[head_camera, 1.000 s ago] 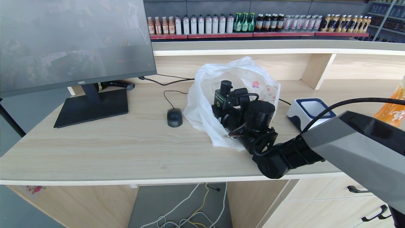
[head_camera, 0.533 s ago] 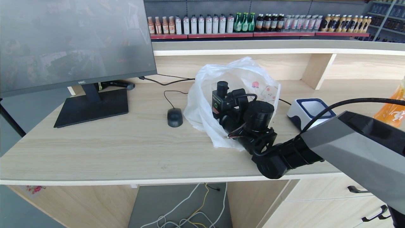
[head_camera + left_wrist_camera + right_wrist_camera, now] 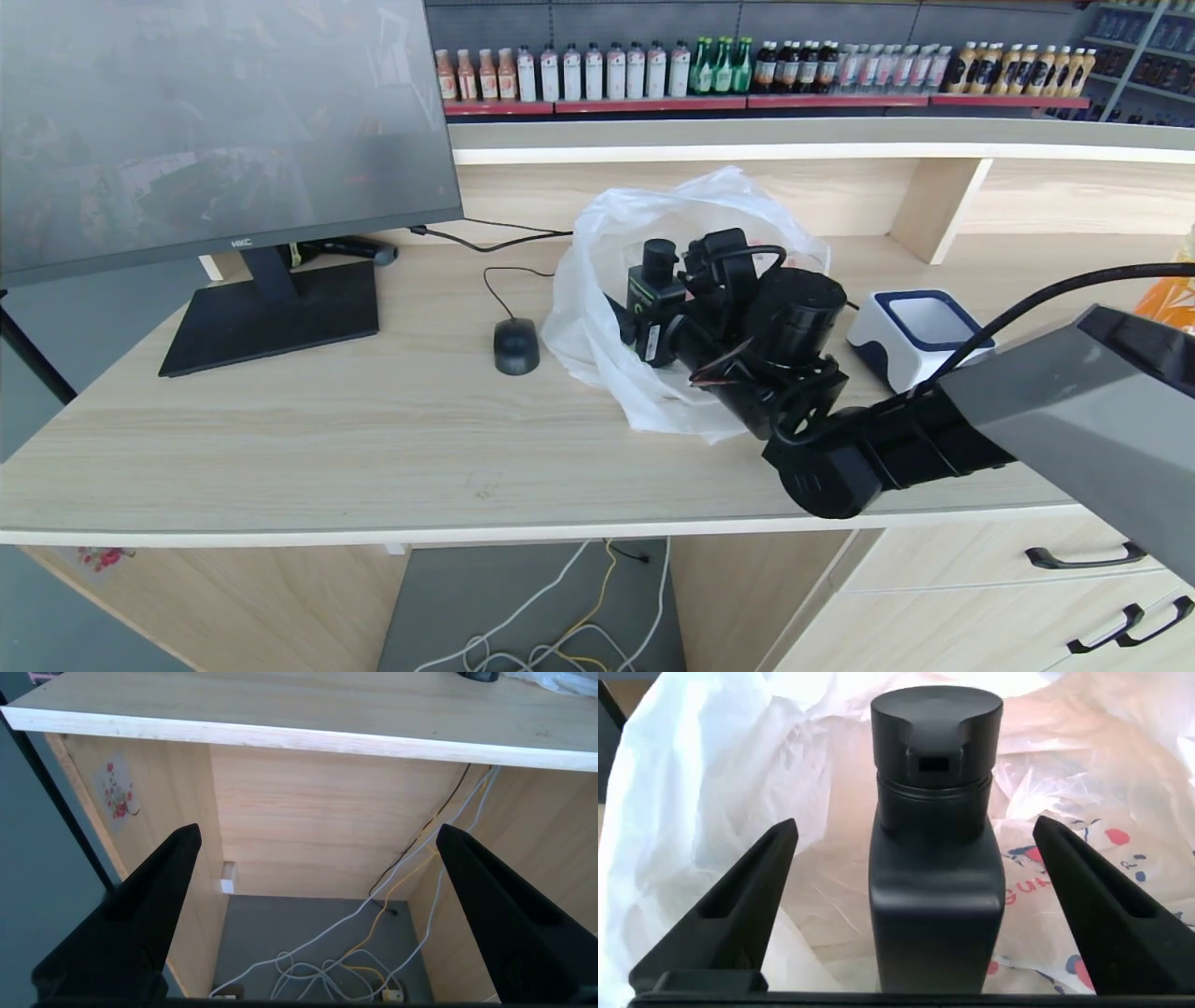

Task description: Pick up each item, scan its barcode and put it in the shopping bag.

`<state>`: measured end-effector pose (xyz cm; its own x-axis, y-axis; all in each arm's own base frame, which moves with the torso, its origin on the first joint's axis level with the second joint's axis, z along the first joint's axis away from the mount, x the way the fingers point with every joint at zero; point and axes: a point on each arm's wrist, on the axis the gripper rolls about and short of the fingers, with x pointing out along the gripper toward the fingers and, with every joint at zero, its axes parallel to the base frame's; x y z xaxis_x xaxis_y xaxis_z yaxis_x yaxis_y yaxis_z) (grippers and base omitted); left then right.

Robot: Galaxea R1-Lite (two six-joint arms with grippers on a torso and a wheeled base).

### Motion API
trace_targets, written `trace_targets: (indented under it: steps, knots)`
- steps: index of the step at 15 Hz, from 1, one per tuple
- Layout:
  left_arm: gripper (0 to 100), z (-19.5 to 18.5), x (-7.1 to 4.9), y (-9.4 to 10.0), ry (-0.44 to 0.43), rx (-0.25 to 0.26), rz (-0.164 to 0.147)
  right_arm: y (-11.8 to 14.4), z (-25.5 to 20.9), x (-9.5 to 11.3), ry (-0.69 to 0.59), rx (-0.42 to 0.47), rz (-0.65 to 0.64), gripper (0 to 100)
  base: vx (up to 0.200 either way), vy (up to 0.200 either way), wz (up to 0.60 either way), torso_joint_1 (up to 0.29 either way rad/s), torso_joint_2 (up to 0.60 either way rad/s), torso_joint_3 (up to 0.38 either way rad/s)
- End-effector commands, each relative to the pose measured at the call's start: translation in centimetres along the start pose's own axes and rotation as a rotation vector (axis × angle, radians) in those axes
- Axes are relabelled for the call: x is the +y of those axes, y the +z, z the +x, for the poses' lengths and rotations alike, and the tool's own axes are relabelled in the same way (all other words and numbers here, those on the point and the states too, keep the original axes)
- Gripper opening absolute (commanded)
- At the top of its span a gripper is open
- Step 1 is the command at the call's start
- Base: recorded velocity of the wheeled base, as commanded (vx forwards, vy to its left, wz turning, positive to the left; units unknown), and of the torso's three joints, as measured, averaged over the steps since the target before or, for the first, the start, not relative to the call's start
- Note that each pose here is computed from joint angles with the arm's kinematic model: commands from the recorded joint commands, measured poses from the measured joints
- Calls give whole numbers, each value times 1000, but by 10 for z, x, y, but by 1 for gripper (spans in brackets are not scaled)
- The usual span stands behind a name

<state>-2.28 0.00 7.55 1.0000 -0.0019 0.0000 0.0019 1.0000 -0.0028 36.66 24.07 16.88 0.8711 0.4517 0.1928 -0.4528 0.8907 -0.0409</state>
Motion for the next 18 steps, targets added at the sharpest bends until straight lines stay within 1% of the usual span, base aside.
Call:
trace_targets:
  steps: [1, 3, 5, 7, 9, 10, 11, 12, 14, 17, 18]
  knots:
    - [100, 0, 0, 0, 0, 0, 0, 21, -12, -3, -1, -27, -8, 100, 0, 0, 0, 0, 0, 0]
    - [100, 0, 0, 0, 0, 0, 0, 31, -26, -4, 1, -23, -8, 100, 0, 0, 0, 0, 0, 0]
    - [100, 0, 0, 0, 2, 0, 0, 42, -39, -1, 14, -37, -4, 100, 0, 0, 0, 0, 0, 0]
    - [100, 0, 0, 0, 2, 0, 0, 44, -59, 2, 25, -42, -2, 100, 0, 0, 0, 0, 0, 0]
    - [100, 0, 0, 0, 0, 0, 0, 42, -84, 9, 48, -63, 7, 100, 0, 0, 0, 0, 0, 0]
    - [100, 0, 0, 0, 0, 0, 0, 42, -84, 9, 48, -63, 7, 100, 0, 0, 0, 0, 0, 0]
    - [100, 0, 0, 0, 0, 0, 0, 40, -103, 14, 70, -79, 15, 100, 0, 0, 0, 0, 0, 0]
    - [100, 0, 0, 0, 0, 0, 0, 45, -116, 20, 92, -102, 25, 100, 0, 0, 0, 0, 0, 0]
    - [100, 0, 0, 0, 0, 0, 0, 52, -130, 28, 109, -118, 41, 100, 0, 0, 0, 0, 0, 0]
    - [100, 0, 0, 0, 0, 0, 0, 45, -156, 24, 112, -92, 78, 100, 0, 0, 0, 0, 0, 0]
    - [100, 0, 0, 0, 0, 0, 0, 50, -163, 21, 110, -98, 79, 100, 0, 0, 0, 0, 0, 0]
